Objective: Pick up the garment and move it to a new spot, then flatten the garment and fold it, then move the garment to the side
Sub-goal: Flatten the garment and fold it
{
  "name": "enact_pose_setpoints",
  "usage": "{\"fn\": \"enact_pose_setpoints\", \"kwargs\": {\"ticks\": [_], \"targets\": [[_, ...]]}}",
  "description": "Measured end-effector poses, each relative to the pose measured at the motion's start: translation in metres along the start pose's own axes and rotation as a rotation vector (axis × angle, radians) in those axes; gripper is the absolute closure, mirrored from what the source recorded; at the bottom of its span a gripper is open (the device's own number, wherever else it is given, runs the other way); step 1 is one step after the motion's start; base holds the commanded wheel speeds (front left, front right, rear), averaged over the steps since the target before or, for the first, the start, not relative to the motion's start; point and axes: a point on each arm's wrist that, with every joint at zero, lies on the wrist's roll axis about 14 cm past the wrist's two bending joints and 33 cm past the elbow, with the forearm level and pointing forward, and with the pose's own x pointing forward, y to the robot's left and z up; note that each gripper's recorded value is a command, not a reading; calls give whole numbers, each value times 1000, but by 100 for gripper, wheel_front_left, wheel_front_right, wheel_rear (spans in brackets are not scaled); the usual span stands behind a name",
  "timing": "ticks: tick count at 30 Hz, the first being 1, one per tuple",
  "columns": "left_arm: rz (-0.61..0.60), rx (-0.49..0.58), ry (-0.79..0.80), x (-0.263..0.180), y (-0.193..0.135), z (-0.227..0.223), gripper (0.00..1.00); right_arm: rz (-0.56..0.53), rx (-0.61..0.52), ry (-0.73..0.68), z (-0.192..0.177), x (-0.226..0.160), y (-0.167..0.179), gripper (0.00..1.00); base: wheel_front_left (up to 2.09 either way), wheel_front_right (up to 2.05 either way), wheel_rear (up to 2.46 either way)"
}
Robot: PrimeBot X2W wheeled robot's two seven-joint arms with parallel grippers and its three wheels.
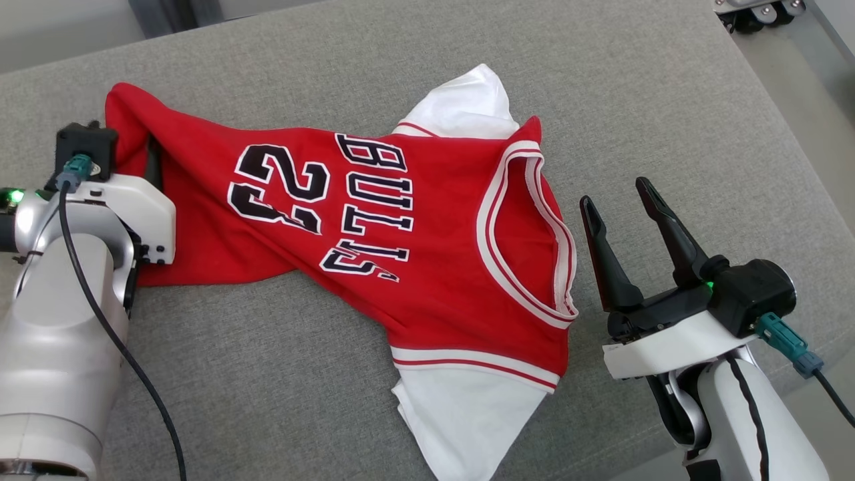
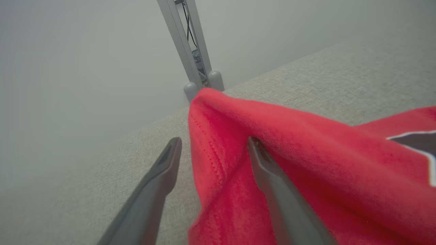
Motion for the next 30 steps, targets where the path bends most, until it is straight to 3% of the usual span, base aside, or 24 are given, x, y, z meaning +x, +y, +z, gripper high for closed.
{"fn": "enact_pose_setpoints", "kwargs": {"ticks": [14, 20, 30], "targets": [[123, -89, -156, -47, 31, 40, 0, 33, 1, -57, 20, -5, 11, 0, 0, 0, 0], [186, -174, -293, -98, 37, 60, 0, 56, 5, -59, 21, -12, 16, 0, 0, 0, 0], [315, -284, -397, -191, 44, 51, 0, 71, 34, 9, -1, -38, 26, 0, 0, 0, 0]]}}
